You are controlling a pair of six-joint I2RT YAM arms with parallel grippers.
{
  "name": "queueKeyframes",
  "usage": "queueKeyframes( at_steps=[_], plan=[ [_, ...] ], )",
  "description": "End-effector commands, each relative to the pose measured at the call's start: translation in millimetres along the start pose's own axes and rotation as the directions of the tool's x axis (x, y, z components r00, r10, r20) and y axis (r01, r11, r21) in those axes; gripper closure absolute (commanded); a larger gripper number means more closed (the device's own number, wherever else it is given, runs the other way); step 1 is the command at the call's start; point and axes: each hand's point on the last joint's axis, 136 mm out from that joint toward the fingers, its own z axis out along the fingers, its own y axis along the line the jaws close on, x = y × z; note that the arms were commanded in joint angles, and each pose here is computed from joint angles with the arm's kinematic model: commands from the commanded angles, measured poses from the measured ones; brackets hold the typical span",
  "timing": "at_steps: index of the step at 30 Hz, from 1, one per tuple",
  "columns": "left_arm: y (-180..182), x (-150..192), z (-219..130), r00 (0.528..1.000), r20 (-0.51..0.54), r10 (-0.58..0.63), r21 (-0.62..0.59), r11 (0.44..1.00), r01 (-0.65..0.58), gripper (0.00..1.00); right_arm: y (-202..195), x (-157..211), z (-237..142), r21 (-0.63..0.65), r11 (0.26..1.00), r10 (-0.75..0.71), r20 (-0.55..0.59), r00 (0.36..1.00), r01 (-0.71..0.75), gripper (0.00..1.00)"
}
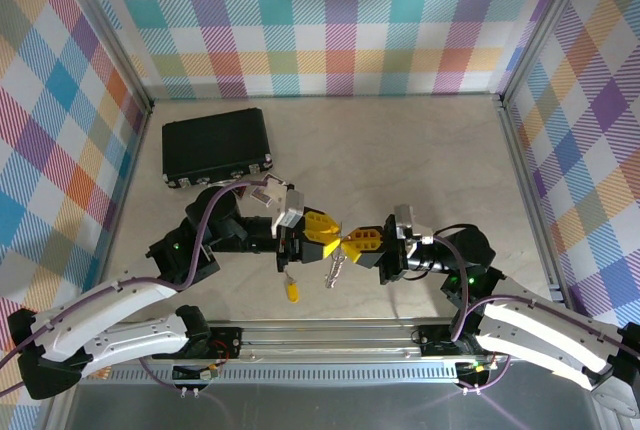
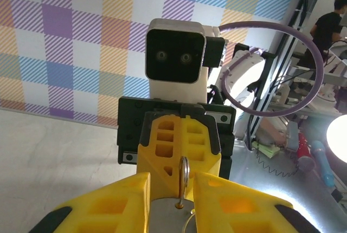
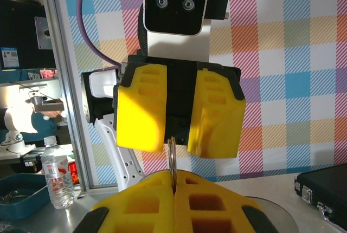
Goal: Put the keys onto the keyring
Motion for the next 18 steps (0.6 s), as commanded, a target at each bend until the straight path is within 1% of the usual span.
queueKeyframes(
  at_steps=[1, 5, 9, 12, 17, 18],
  plan=[
    [-9, -4, 2, 1.0, 0.025, 0.003, 0.057, 0.998, -0.004, 0.78, 7, -15, 0, -0.029, 0.999, -0.021, 0.055, 0.998, 0.022, 1.0],
    [-8, -3, 4, 1.0, 0.019, -0.001, 0.057, 0.998, -0.001, 0.81, 7, -16, 0, -0.031, 0.999, -0.022, 0.057, 0.998, 0.024, 1.0],
    [-6, -1, 4, 1.0, 0.015, 0.002, 0.052, 0.999, -0.003, 0.9, 7, -17, 0, -0.03, 0.999, -0.024, 0.058, 0.998, 0.026, 1.0],
    [-8, -3, 3, 1.0, 0.015, 0.007, 0.057, 0.998, -0.008, 0.99, 6, -17, 1, -0.022, 0.999, -0.025, 0.056, 0.998, 0.026, 1.0],
    [-9, -2, 1, 1.0, -0.01, 0.027, 0.051, 0.998, -0.027, 1.0, -2, -13, 2, 0.022, 1.0, -0.013, 0.02, 1.0, 0.013, 1.0],
    [-9, -2, 1, 0.999, -0.017, 0.035, 0.047, 0.998, -0.034, 1.0, -4, -11, 2, 0.035, 0.999, -0.005, 0.003, 1.0, 0.005, 0.99]
  ],
)
